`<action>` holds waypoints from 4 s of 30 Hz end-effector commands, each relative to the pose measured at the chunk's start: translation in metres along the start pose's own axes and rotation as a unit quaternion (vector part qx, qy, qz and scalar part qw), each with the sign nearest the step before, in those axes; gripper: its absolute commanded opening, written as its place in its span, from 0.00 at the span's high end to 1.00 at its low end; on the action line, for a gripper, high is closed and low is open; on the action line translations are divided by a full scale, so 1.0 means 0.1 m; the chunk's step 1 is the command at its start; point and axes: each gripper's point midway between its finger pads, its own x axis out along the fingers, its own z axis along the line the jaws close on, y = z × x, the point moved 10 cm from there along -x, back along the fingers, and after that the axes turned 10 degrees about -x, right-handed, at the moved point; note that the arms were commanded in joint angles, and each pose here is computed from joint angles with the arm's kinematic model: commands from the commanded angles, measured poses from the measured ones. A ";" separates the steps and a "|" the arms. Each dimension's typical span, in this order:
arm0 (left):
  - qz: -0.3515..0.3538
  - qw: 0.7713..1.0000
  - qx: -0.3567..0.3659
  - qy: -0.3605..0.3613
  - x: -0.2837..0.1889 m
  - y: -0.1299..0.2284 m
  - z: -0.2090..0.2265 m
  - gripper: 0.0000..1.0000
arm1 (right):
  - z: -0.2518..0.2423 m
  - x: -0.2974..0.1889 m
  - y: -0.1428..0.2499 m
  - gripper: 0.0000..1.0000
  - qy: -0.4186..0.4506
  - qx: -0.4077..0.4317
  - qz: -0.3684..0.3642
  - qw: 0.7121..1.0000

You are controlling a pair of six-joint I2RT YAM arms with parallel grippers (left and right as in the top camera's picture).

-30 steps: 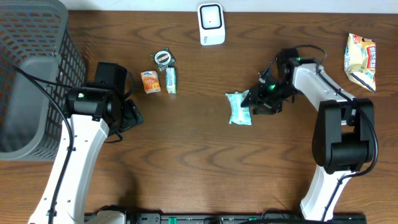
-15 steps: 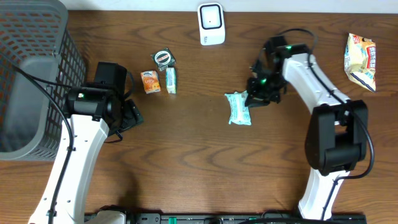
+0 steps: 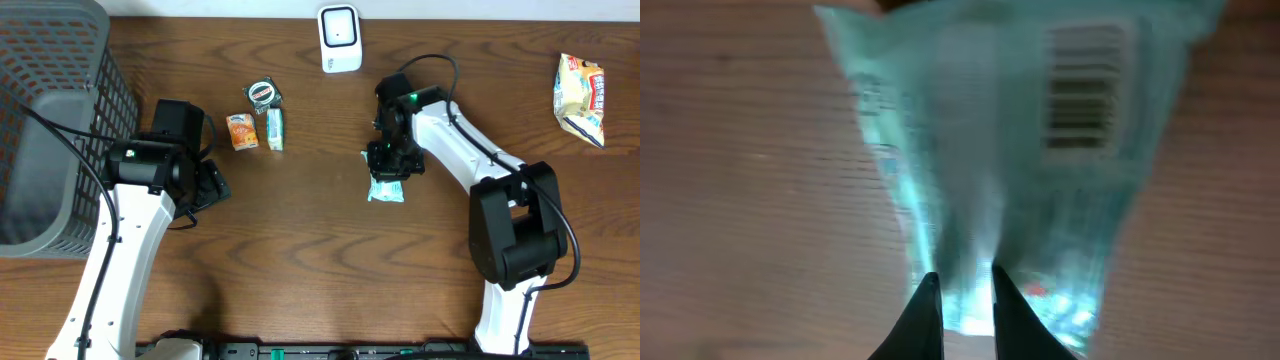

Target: Scan the item barcode

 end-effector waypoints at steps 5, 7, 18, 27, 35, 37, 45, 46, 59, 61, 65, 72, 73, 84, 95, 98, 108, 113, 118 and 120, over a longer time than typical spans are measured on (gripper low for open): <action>-0.001 1.000 -0.004 -0.006 0.01 0.00 0.01 0.02 | -0.21 -0.04 0.03 0.78 0.086 0.046 -0.010 0.995; -0.001 1.000 -0.004 -0.006 0.01 0.00 0.01 0.02 | -0.28 -0.07 -0.01 0.70 0.099 0.054 -0.022 0.993; -0.001 1.000 -0.004 -0.006 0.01 0.00 0.01 0.03 | -0.44 -0.69 -0.13 0.63 0.006 0.082 -0.022 0.996; -0.001 1.000 -0.004 -0.006 0.01 0.00 0.01 0.03 | -0.02 -0.46 0.12 0.76 -0.030 -0.020 0.057 0.998; -0.001 1.000 -0.004 -0.006 0.01 0.00 0.01 0.02 | 0.29 -0.14 0.25 0.82 0.006 -0.037 0.071 0.997; -0.001 1.000 -0.004 -0.006 0.01 0.00 0.01 0.03 | 0.29 -0.06 0.29 0.81 0.027 -0.024 0.073 0.997; -0.001 1.000 -0.004 -0.006 0.01 0.00 0.01 0.02 | 0.06 0.06 0.35 0.83 0.103 0.030 0.074 0.991; -0.001 1.000 -0.003 -0.006 0.01 0.00 0.01 0.02 | 0.02 0.06 0.33 0.83 0.110 0.037 0.070 0.991; -0.001 1.000 -0.004 -0.006 0.01 0.00 0.01 0.02 | -0.61 -0.15 -0.06 0.74 0.089 0.122 -0.033 0.988; -0.001 1.000 -0.004 -0.006 0.01 0.00 0.01 0.02 | -0.71 -0.29 -0.10 0.70 0.086 0.137 -0.038 0.986; -0.001 1.000 -0.004 -0.006 0.01 0.00 0.01 0.02 | -0.80 -0.55 -0.17 0.57 0.050 0.139 -0.048 0.988; -0.001 1.000 -0.004 -0.006 0.01 0.00 0.01 0.03 | -0.61 -0.62 -0.16 0.27 -0.121 0.057 -0.039 0.990; -0.001 1.000 -0.004 -0.006 0.01 0.00 0.01 0.03 | -0.57 -0.61 -0.13 0.27 -0.125 0.049 -0.027 0.991; -0.001 1.000 -0.003 -0.006 0.01 0.00 0.01 0.02 | -0.27 -0.34 0.04 0.36 -0.051 0.056 0.032 0.997; -0.001 1.000 -0.004 -0.006 0.01 0.00 0.01 0.02 | -0.49 -0.09 -0.12 0.36 -0.105 0.265 -0.022 0.958; -0.001 1.000 -0.004 -0.006 0.01 0.00 0.01 0.02 | -0.58 -0.12 -0.16 0.37 -0.160 0.273 -0.030 0.948; -0.001 1.000 -0.004 -0.006 0.01 0.00 0.01 0.03 | -0.79 0.02 -0.10 0.34 -0.181 0.314 -0.028 0.932; -0.001 1.000 -0.003 -0.006 0.01 0.00 0.01 0.02 | -0.77 0.21 -0.05 0.37 -0.189 0.329 -0.031 0.925; -0.001 1.000 -0.004 -0.006 0.01 0.00 0.01 0.02 | -0.78 0.36 -0.04 0.42 -0.195 0.316 -0.055 0.927; -0.001 1.000 -0.003 -0.006 0.01 0.00 0.01 0.03 | -0.78 0.39 -0.04 0.44 -0.197 0.313 -0.063 0.927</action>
